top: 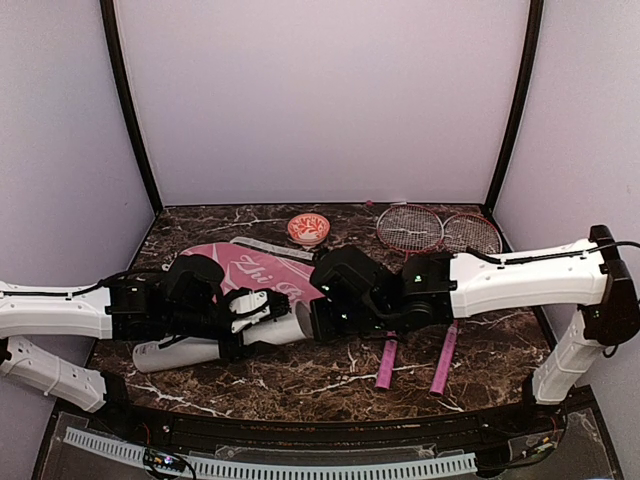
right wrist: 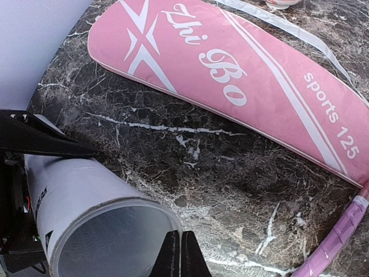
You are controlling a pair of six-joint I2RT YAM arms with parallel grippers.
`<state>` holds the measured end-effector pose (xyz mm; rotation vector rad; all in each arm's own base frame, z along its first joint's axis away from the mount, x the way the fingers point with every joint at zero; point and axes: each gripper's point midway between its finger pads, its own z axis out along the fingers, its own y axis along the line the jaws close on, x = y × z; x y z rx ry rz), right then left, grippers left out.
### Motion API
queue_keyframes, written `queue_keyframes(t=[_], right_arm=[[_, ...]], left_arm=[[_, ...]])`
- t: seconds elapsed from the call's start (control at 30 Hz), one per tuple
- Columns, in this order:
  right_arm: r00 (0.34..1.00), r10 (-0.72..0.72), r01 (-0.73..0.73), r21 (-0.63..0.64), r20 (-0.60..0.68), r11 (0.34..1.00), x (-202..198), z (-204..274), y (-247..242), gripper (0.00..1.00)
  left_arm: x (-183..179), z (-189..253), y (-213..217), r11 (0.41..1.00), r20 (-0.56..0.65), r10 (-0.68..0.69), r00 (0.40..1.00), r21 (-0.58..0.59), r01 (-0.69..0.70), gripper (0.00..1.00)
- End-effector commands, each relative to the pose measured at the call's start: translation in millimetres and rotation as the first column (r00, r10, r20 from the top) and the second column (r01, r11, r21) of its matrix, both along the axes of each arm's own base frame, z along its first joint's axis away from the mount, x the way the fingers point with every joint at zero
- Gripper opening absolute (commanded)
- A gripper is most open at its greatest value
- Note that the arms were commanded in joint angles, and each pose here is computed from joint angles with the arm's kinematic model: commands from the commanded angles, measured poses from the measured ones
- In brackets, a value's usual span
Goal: Pack up the badminton gear
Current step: Place the tube cap in the shuttle tube.
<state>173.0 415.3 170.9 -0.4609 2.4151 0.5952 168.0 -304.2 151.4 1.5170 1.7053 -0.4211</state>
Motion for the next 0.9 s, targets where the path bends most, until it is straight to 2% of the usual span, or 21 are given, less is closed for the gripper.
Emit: queue_keyframes(t=[0.0,0.87], right_arm=[[0.999,-0.030,0.029,0.020,0.017,0.999,7.2,5.5,8.5,0.00],[0.999,0.013,-0.010,0.080,-0.036,0.997,-0.5,-2.6,35.8,0.00]], left_arm=[[1.0,33.7,-14.6,0.994,0.037,-0.023,0.999,-0.103,0.027,0.72],[7.7,39.5,-18.2,0.992,0.023,0.018,1.000,-0.126,-0.015,0.71]])
